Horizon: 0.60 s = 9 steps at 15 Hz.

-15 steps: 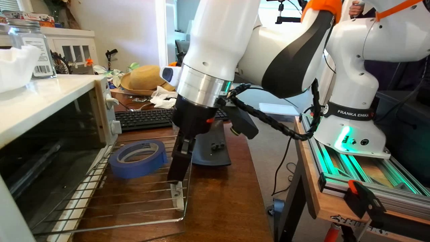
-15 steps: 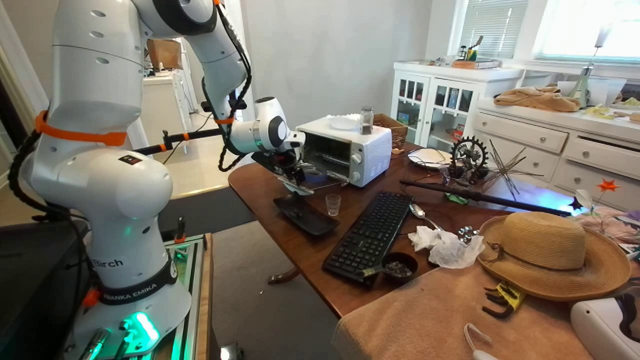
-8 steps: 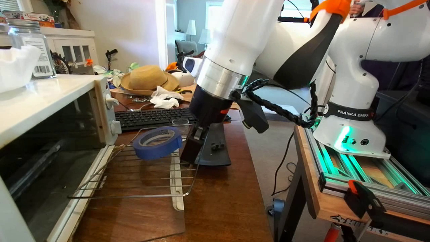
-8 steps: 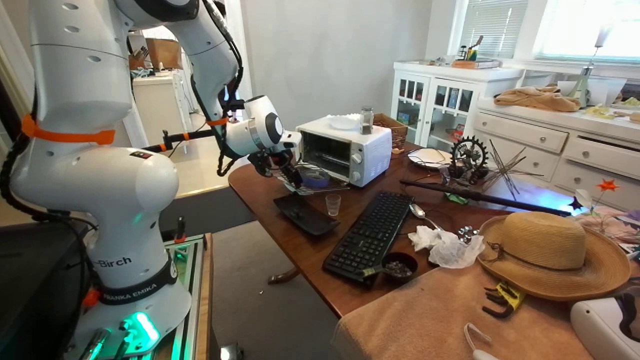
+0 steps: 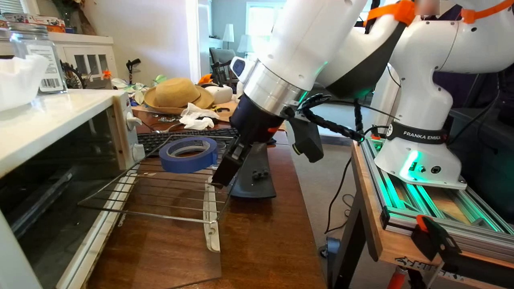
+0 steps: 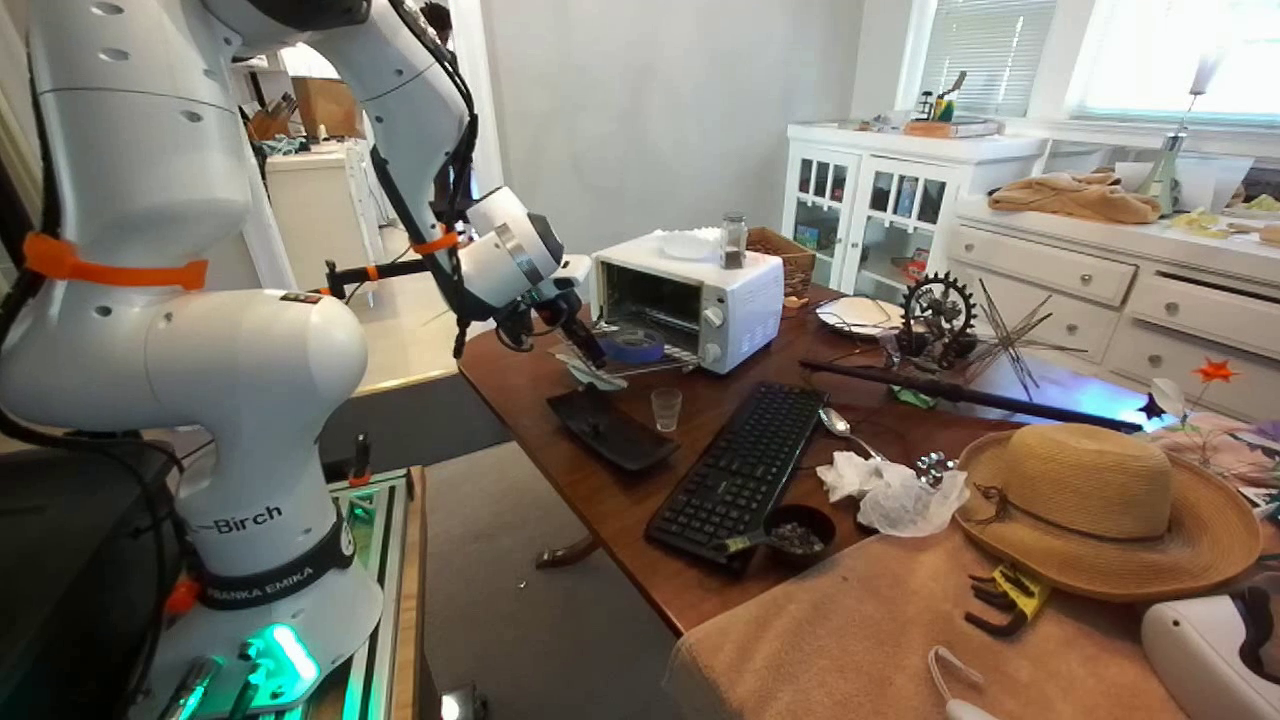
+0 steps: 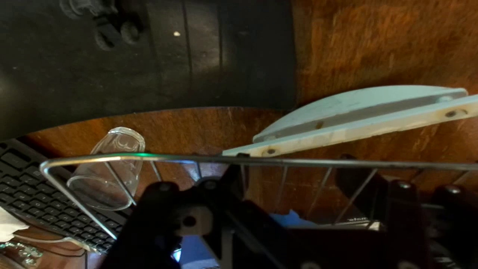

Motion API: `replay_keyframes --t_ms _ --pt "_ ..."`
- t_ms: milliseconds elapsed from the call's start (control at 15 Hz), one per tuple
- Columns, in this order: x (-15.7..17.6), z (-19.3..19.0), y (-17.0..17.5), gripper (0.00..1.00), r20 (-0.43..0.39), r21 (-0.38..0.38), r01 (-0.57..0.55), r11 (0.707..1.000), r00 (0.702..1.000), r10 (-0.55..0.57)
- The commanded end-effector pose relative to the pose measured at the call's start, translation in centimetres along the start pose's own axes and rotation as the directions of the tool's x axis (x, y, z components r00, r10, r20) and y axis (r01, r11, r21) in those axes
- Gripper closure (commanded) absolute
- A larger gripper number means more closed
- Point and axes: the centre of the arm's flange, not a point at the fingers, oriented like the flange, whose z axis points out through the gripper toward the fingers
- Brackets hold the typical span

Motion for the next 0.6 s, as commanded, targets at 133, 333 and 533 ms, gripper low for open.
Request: replay_keyframes --t_ms 133,333,533 --pt "-3.2 -2.4 -0.2 0.61 -0.079 -0.059 -0.116 0.991 0.991 0.111" --pt "-5.1 -3.2 0.1 0.61 -0.127 -0.081 -0.225 0.971 0.969 0.214" --pt "-7.0 -3.9 0.2 0.61 -0.148 -0.096 -0.299 0.95 0.948 0.283"
